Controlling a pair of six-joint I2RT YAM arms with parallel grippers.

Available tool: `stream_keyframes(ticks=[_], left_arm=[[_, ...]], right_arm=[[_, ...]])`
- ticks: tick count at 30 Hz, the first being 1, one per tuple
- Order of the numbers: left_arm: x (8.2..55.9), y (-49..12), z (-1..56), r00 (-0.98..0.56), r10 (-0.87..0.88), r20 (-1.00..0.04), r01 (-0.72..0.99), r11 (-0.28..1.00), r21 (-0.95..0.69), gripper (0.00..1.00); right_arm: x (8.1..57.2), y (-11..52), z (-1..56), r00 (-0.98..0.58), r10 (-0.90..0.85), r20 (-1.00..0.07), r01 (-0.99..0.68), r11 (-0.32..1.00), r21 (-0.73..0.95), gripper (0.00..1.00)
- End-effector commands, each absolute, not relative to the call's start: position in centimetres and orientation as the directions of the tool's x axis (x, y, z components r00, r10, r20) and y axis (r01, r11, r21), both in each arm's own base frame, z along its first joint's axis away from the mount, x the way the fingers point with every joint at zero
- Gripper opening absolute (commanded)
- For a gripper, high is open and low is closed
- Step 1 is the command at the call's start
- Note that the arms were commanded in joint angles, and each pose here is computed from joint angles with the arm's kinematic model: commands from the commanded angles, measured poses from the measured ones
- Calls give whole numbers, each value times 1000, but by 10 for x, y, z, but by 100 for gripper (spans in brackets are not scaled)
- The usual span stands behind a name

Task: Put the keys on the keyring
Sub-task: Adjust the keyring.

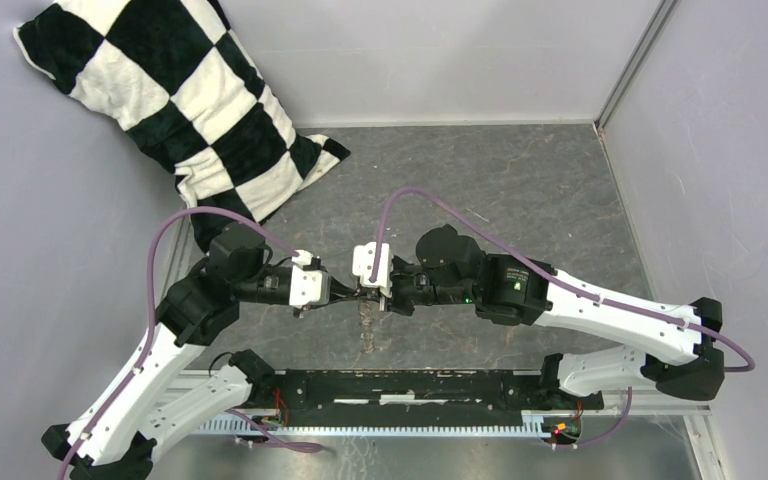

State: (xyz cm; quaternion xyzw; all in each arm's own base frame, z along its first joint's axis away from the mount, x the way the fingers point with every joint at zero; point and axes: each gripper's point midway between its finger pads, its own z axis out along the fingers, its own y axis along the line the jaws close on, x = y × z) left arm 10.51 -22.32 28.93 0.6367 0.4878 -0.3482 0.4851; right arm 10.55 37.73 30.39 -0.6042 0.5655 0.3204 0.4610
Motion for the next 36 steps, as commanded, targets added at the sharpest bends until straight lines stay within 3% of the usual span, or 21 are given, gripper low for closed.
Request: stream_keyframes(ticks=[1,10,14,20,22,24,25,29,33,36], left_arm=[[106,-228,306,291,235,-928,956,-40,289,16],[102,-225,315,317,227,-921,948,-46,315,14],[97,-225,317,305,215,-928,952,-63,299,21],[98,-225,317,306,216,-927,952,-58,301,23],[99,-224,317,308,221,-925,951,-50,305,20],[101,-224,317,316,227,-921,948,-41,315,4],[103,-223,317,317,232,-920,948,-34,318,3],[102,-223,317,346,218,-912,937,-37,346,2],[79,-226,338,416,52,-908,908,-76,412,2],[68,-228,363,386,-52,-921,918,-79,389,2]], right_arm=[[103,381,334,177,-288,-941,-976,72,-206,1],[103,382,334,177,-292,-940,-976,70,-205,1],[103,381,334,176,-292,-940,-976,71,-205,1],[102,381,334,177,-293,-940,-976,69,-205,1],[102,381,334,178,-295,-939,-976,68,-206,1],[103,381,332,177,-301,-937,-976,66,-206,1],[102,382,332,178,-299,-938,-977,63,-205,1],[107,379,342,173,-271,-947,-973,105,-208,21],[113,360,373,204,-187,-961,-952,192,-240,44],[110,334,394,224,-68,-972,-939,254,-234,49]])
